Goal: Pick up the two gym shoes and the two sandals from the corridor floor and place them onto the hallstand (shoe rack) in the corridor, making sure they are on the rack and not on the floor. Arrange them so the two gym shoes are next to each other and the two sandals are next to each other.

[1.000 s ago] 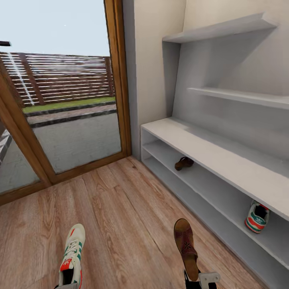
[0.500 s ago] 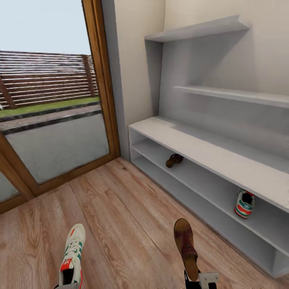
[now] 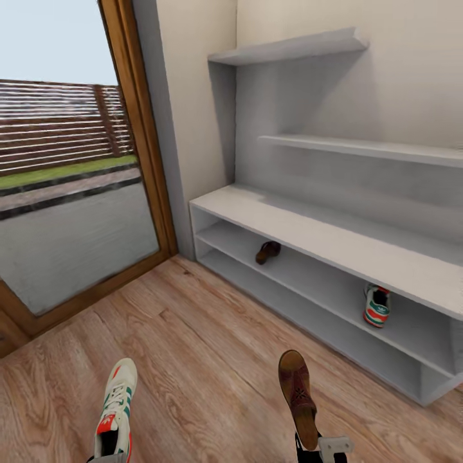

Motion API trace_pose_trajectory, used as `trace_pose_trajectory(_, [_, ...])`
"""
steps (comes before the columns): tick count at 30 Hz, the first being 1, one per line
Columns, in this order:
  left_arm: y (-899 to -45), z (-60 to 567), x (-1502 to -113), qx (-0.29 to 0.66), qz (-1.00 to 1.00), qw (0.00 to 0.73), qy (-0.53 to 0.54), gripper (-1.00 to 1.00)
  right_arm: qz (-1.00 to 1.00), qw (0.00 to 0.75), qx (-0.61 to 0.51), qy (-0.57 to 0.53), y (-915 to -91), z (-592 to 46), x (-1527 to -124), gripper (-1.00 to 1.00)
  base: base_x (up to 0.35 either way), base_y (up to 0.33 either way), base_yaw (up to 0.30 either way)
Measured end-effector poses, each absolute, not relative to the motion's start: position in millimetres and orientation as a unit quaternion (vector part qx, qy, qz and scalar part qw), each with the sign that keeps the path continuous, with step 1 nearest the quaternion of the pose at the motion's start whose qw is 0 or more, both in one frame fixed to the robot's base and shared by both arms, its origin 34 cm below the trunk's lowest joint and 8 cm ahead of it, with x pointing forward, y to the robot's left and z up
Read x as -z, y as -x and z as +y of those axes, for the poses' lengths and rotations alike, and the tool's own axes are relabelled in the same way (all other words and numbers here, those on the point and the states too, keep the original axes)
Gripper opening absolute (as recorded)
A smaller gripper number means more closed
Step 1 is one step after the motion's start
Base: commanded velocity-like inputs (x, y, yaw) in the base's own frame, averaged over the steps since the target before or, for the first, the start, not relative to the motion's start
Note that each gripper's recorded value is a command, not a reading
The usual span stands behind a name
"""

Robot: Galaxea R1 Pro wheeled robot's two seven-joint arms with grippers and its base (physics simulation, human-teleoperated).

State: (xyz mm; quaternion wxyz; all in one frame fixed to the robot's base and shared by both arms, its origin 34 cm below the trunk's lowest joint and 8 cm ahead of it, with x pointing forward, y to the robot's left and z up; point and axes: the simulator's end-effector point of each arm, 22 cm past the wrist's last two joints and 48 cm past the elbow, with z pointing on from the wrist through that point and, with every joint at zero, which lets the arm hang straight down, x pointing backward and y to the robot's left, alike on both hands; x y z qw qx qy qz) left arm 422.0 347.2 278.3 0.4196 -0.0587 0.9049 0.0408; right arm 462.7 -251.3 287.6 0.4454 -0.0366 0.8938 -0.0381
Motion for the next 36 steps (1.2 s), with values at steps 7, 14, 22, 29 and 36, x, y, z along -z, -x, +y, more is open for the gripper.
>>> trace_pose_trajectory(7, [-421.1, 347.3, -277.4, -0.041, 0.905, 0.418, 0.059, -1.0, 0.894, 0.444, 0.038, 0.037, -461.9, -251.3, -286.6, -1.0, 0.0, 0.204, -0.281])
trace_pose_trajectory(14, [-420.3, 347.1, -276.5, -0.041, 0.906, 0.417, 0.059, -1.0, 0.895, 0.443, 0.038, 0.037, -461.1, -251.4, -285.7, -1.0, 0.0, 0.023, -0.281])
trace_pose_trajectory(22, [-419.2, 347.3, -275.5, -0.041, 0.907, 0.416, 0.059, -1.0, 0.896, 0.442, 0.038, 0.037, -460.2, -251.4, -284.6, -1.0, 0.0, 0.001, -0.281])
trace_pose_trajectory(29, [-418.3, 347.2, -274.7, -0.041, 0.907, 0.414, 0.059, -1.0, 0.896, 0.441, 0.038, 0.037, -459.3, -251.5, -283.6, -1.0, 0.0, 0.0, -0.281])
trace_pose_trajectory(36, [-417.7, 347.4, -274.0, -0.041, 0.908, 0.414, 0.059, -1.0, 0.897, 0.439, 0.038, 0.036, -458.5, -251.5, -282.7, -1.0, 0.0, 0.122, -0.281])
